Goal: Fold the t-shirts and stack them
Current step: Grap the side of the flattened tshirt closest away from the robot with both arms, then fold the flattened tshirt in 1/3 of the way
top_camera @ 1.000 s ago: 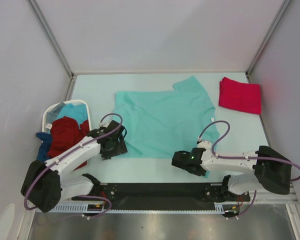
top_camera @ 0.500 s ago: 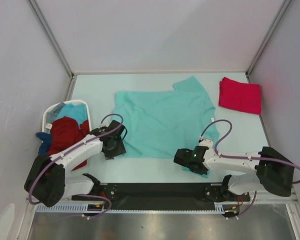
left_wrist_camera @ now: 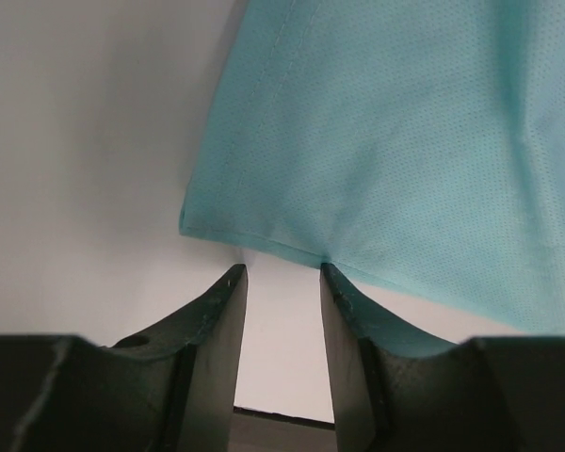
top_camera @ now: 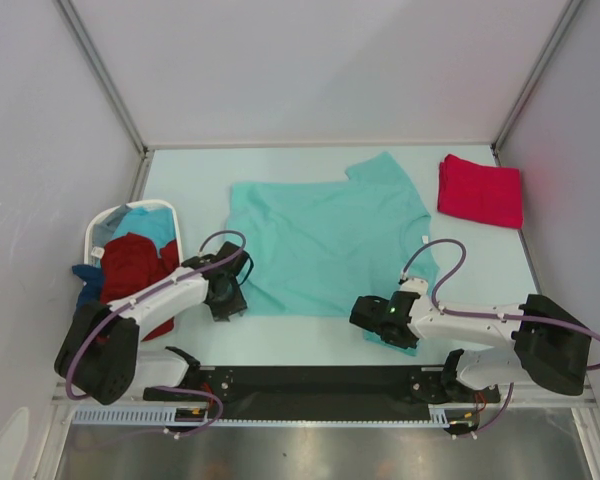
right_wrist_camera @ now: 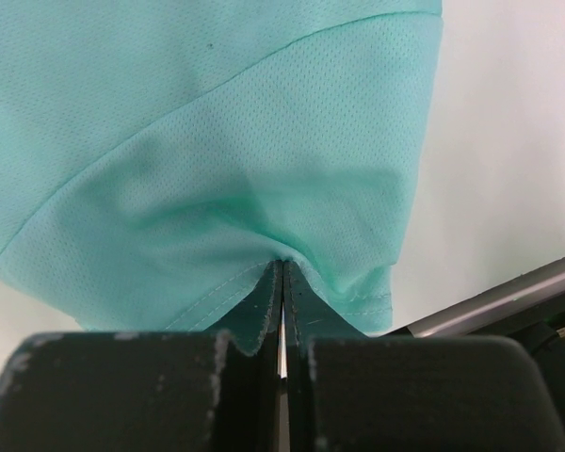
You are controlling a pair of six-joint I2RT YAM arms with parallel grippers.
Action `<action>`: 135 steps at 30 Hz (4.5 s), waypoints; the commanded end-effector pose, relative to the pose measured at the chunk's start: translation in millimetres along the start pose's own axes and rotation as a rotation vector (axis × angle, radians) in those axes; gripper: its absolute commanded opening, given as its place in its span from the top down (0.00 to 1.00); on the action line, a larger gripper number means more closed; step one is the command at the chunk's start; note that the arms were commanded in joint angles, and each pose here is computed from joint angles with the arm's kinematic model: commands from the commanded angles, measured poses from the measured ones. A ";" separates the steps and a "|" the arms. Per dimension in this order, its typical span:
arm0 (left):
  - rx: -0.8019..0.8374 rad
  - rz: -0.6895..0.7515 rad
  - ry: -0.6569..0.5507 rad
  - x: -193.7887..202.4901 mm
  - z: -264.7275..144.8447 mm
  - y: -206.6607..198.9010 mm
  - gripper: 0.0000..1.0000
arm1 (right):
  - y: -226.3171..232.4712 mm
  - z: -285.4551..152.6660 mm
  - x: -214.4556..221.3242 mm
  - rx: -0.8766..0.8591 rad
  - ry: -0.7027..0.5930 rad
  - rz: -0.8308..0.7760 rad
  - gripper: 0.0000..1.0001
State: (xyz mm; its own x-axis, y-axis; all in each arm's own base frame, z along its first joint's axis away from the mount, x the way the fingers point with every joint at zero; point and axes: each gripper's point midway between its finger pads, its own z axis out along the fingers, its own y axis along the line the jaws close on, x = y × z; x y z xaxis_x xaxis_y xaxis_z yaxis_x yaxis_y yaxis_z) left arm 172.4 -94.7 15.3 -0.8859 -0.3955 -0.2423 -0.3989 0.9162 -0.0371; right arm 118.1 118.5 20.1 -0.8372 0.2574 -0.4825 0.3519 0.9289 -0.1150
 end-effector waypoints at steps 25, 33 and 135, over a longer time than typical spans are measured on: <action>0.008 0.042 -0.024 -12.6 1.6 -7.8 0.50 | 11.5 0.6 -10.3 -0.010 -0.029 0.001 1.00; 0.004 0.045 0.004 -7.5 11.5 -8.9 0.64 | 11.7 -0.7 -12.9 -0.010 -0.032 0.009 1.00; -0.039 -0.009 -0.164 -158.0 0.0 -79.6 1.00 | 66.0 61.7 -261.2 -0.022 -0.195 0.161 1.00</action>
State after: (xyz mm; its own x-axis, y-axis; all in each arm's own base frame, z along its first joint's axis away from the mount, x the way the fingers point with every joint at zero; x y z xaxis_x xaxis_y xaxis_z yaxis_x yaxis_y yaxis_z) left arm 321.1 -105.6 44.0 -0.8549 -0.3883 -0.3439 -0.4181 0.9083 0.0138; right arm 366.7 91.0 73.3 -0.7122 0.3329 -0.6180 0.4550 0.8893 -0.0454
